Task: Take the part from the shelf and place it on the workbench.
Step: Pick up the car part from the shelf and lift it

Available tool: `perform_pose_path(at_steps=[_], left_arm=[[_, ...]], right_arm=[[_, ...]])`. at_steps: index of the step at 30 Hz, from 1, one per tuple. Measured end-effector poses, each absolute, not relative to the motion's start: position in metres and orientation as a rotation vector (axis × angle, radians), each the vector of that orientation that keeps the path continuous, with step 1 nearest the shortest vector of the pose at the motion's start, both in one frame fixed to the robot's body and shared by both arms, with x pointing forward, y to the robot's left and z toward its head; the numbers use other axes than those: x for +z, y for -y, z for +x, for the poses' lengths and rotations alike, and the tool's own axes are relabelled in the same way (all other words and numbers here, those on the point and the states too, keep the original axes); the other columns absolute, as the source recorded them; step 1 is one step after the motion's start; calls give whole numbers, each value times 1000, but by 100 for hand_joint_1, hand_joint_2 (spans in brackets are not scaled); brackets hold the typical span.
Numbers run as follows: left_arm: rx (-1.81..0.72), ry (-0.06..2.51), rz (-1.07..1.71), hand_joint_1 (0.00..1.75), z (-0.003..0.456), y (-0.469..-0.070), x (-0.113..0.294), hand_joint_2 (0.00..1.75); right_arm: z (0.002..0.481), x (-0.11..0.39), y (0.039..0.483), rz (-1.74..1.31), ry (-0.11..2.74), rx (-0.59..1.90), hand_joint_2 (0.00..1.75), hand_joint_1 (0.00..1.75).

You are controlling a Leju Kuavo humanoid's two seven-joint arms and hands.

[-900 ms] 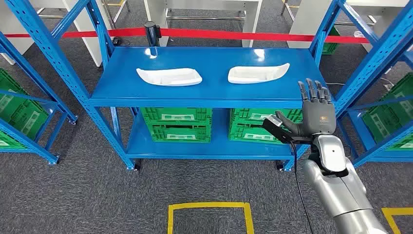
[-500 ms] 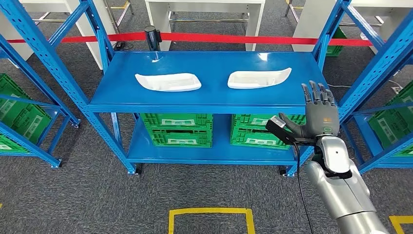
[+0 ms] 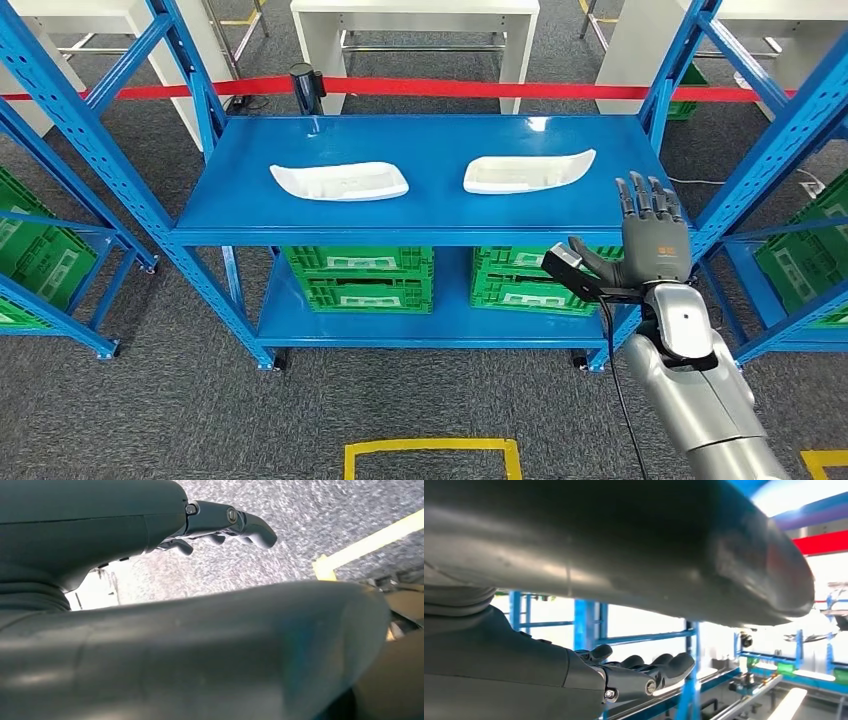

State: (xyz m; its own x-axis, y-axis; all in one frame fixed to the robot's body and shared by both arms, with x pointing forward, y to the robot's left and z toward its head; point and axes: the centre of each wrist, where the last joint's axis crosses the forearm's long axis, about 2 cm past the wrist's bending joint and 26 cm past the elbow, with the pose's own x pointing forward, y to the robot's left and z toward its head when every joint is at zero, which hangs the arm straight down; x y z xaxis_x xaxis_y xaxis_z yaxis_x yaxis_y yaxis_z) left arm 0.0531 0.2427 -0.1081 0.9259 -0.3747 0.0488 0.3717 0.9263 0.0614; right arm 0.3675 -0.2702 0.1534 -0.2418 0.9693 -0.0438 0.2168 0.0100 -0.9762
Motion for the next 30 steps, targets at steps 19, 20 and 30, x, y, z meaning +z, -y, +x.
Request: perform_pose_path(at_steps=[19,20,30], left_arm=[[-380,69,56,0,55,-238,-107,0],[-382,71,57,0,57,-238,-107,0],[-390,63,62,0,55,-239,-107,0]], right_arm=[[389,161,225,-1100,1687,1380,0,0],[390,163,223,-1093,1696,1381,0,0],[392,158,210,-1032,1702,1408,0,0]])
